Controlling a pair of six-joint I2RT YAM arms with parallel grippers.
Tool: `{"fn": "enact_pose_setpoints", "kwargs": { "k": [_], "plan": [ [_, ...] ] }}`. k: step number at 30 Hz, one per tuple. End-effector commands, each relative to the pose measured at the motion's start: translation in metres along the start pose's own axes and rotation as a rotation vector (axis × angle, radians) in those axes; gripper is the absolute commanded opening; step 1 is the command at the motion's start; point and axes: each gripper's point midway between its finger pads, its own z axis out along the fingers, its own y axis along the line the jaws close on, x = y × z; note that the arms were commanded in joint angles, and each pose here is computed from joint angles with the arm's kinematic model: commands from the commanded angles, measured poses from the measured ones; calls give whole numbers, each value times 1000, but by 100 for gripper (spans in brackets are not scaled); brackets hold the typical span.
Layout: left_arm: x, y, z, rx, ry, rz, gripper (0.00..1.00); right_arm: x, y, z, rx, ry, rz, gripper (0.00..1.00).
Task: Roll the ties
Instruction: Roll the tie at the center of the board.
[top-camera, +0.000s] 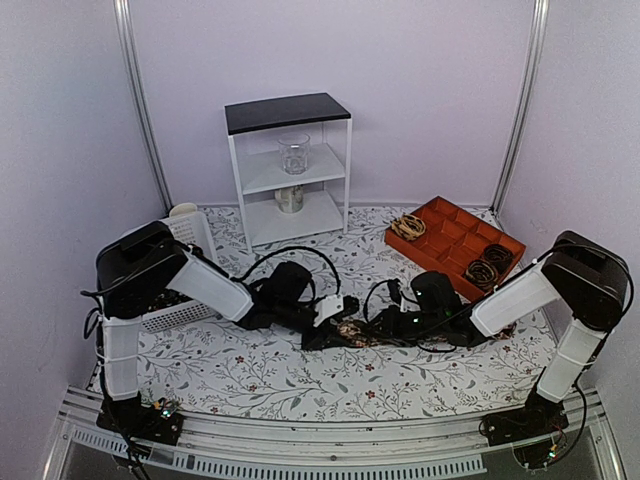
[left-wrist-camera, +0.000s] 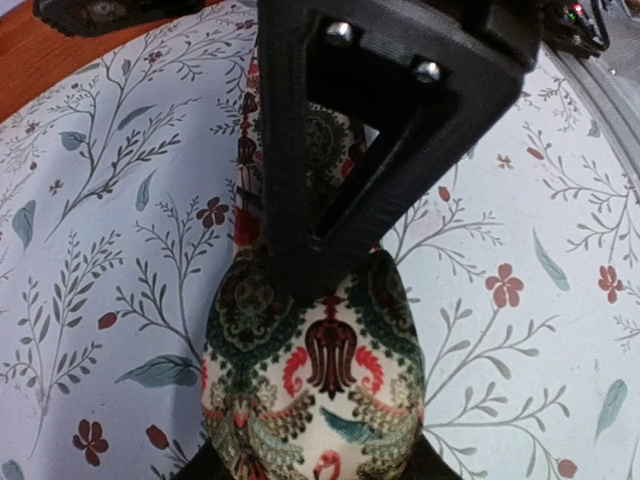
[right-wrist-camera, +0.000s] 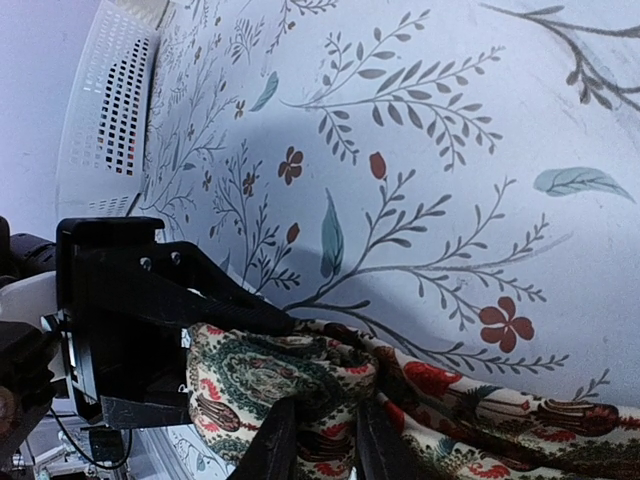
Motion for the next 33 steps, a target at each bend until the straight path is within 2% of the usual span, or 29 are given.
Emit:
{"fn": "enact_pose_setpoints", "kwargs": {
  "k": [1, 2, 3, 6, 12, 18, 20, 23, 25, 29, 33],
  "plan": [
    [0, -1, -6, -26, 13, 16, 42, 4, -5, 4, 2, 19, 13, 21],
    [-1, 1, -8, -35, 15, 12, 56, 3, -5, 4, 4, 17, 15, 21],
    [-2, 2, -10, -47, 17, 6, 61, 3, -6, 5, 8, 19, 15, 20],
    [-6, 8, -17, -97, 22, -27, 70, 3, -10, 7, 23, 20, 9, 19],
    [-28, 6, -53, -167, -25, -117, 68, 12, 3, 19, -5, 60, -7, 19],
    [-13, -2, -96, -298, -61, -308, 65, 14, 23, 30, -15, 58, -30, 18],
    [-5, 4, -103, -351, -25, -413, 57, 17, 26, 36, -18, 68, -29, 18],
    [-3, 6, -104, -372, -32, -520, 27, 25, 31, 45, -22, 93, -37, 18],
    [-10, 2, -102, -369, -74, -561, 15, 28, 28, 46, -12, 102, -29, 18],
    [-14, 7, -97, -432, -122, -654, 1, 26, 25, 42, 9, 84, -32, 18],
    [2, 10, -95, -468, -98, -758, 0, 28, 19, 40, 28, 83, -40, 18]
  ]
}}
